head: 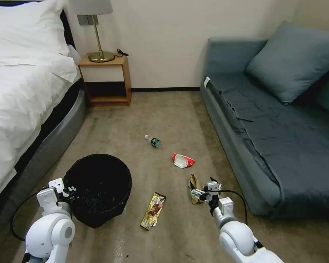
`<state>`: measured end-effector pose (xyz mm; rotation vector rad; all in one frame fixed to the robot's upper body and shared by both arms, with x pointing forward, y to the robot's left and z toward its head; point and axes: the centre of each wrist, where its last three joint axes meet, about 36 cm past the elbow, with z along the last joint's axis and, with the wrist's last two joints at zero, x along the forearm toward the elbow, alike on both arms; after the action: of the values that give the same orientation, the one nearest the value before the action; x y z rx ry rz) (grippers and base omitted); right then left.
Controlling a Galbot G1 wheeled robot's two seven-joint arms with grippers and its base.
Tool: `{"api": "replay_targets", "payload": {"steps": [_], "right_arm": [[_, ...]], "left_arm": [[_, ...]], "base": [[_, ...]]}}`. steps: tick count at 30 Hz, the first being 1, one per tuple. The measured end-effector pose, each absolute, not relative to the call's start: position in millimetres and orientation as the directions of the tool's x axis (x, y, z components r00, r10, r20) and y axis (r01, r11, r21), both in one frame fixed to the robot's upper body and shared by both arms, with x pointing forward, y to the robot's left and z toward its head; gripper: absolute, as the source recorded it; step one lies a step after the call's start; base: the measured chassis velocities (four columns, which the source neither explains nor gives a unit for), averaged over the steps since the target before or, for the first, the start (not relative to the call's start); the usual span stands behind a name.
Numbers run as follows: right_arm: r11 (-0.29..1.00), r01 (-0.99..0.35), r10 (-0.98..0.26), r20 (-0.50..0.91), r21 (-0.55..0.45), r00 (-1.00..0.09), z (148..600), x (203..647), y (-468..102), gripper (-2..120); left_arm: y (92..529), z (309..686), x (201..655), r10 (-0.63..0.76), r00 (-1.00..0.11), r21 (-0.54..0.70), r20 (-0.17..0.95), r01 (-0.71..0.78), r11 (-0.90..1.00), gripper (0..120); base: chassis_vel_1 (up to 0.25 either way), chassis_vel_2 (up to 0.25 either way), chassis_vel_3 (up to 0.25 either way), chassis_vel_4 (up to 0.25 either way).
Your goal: Pick up the trash bin, then pick up the garbage on the floor and place it into the trash bin.
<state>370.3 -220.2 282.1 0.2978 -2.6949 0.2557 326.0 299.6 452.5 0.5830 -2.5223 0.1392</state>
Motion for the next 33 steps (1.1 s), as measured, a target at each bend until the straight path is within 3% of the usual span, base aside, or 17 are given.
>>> {"api": "replay_targets", "payload": {"steps": [9,23,26,28,29,33], "right_arm": [[0.919,-0.351,-0.203,0.548,-0.18,-0.812,219,408,-200,96],[0.9,-0.364,-0.151,0.612,-0.239,-0.776,168,424,-195,93],[0.903,-0.353,-0.14,0.609,-0.244,-0.781,167,425,-194,82],[0.904,-0.351,-0.139,0.608,-0.245,-0.781,167,424,-194,82],[0.906,-0.344,-0.132,0.607,-0.247,-0.784,167,423,-194,74],[0.908,-0.335,-0.124,0.602,-0.251,-0.789,169,421,-198,61]], "left_arm": [[299,446,322,-0.395,-0.744,0.037,0.539,-0.448,0.893,2],[300,445,318,-0.41,-0.739,0.045,0.535,-0.459,0.887,2],[301,444,318,-0.411,-0.739,0.046,0.534,-0.46,0.887,2],[301,444,318,-0.411,-0.739,0.046,0.534,-0.46,0.887,2],[300,444,318,-0.411,-0.739,0.047,0.533,-0.459,0.887,2],[300,442,318,-0.41,-0.739,0.047,0.534,-0.458,0.887,2]], "base": [[0.0,0.0,0.0,0.0],[0.0,0.0,0.0,0.0],[0.0,0.0,0.0,0.0],[0.0,0.0,0.0,0.0],[0.0,0.0,0.0,0.0],[0.0,0.0,0.0,0.0]]}}
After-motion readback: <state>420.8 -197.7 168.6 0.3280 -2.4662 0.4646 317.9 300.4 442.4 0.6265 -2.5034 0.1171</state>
